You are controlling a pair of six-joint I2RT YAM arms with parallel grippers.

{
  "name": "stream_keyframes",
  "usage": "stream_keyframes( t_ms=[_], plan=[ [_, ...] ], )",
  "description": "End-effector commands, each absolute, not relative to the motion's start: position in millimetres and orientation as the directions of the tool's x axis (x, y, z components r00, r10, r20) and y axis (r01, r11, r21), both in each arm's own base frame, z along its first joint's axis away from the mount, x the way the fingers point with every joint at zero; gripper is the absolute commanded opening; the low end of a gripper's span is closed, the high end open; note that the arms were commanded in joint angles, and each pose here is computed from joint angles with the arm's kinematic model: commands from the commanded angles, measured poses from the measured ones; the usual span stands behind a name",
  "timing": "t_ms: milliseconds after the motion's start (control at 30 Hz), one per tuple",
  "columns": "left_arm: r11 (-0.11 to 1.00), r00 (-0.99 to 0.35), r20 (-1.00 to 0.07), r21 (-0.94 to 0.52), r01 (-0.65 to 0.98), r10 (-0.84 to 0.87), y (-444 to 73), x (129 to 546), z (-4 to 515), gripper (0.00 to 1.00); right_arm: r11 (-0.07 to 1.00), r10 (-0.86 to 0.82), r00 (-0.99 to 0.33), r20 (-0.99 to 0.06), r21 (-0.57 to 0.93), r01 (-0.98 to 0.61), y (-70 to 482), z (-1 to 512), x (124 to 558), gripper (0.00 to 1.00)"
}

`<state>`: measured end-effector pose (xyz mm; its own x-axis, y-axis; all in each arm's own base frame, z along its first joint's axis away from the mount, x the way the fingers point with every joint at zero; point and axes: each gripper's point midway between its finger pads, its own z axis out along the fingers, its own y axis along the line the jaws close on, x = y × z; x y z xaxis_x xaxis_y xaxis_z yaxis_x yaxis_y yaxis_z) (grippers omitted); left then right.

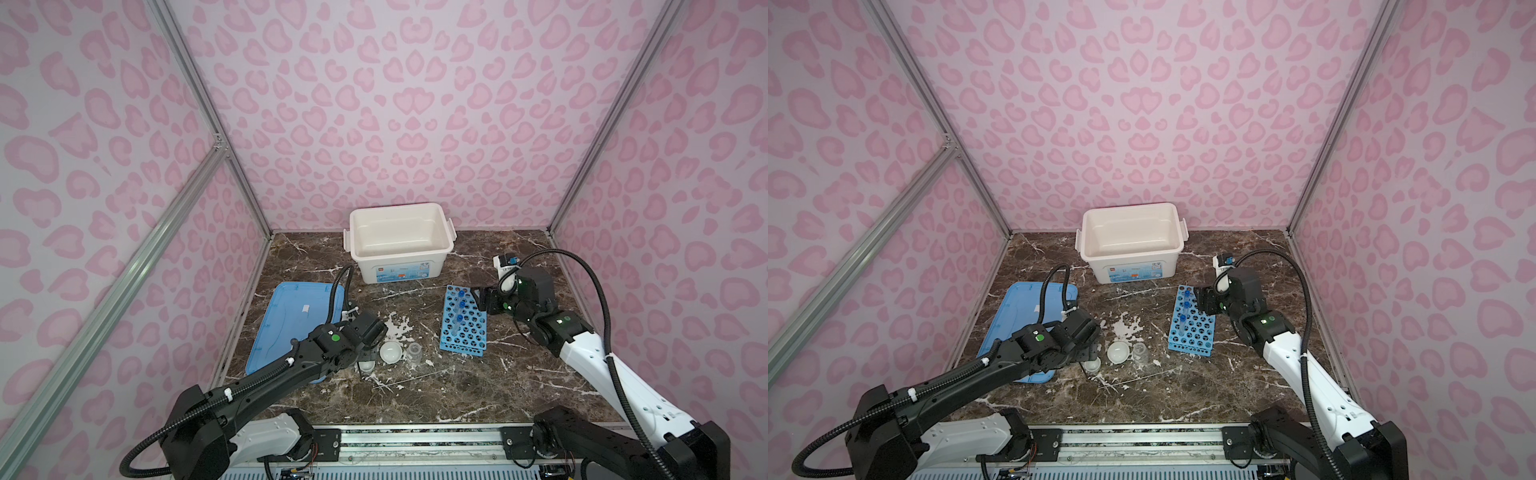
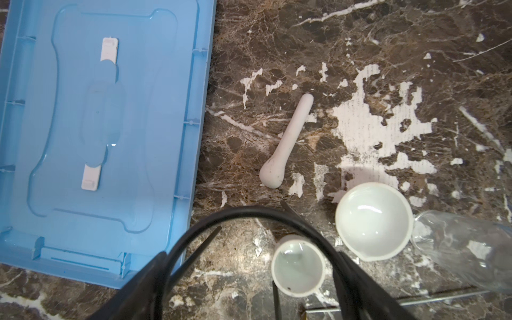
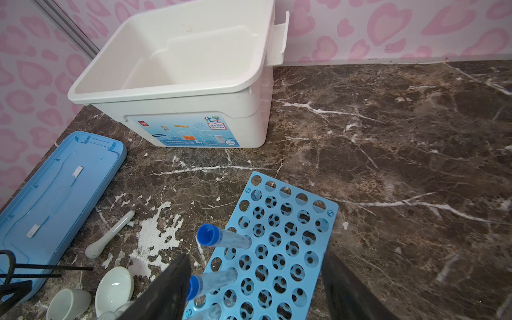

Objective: Organize the chemistry lab equipment

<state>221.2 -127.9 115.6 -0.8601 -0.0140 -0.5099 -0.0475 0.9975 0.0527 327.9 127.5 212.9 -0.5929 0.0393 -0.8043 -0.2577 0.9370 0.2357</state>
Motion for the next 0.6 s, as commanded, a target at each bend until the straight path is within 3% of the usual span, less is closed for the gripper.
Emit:
stream_keyframes(
  t_ms=[0,567],
  plan=[
    [0.995,-0.84,-0.543,0.081,-0.054,-0.001,-122.1,226.0,128.3,0.84,0.937,0.053,-0.579,-0.814,0.242,-0.253,127.2,215.5,332.0,0.76],
    [0.991,-0.781,-0.616,0.135,0.021,0.101,-123.1,247.1,183.5,0.84,0.943,0.089,-0.553,-0.828,0.249,-0.221,117.8,224.8,353.7,0.76]
  ],
)
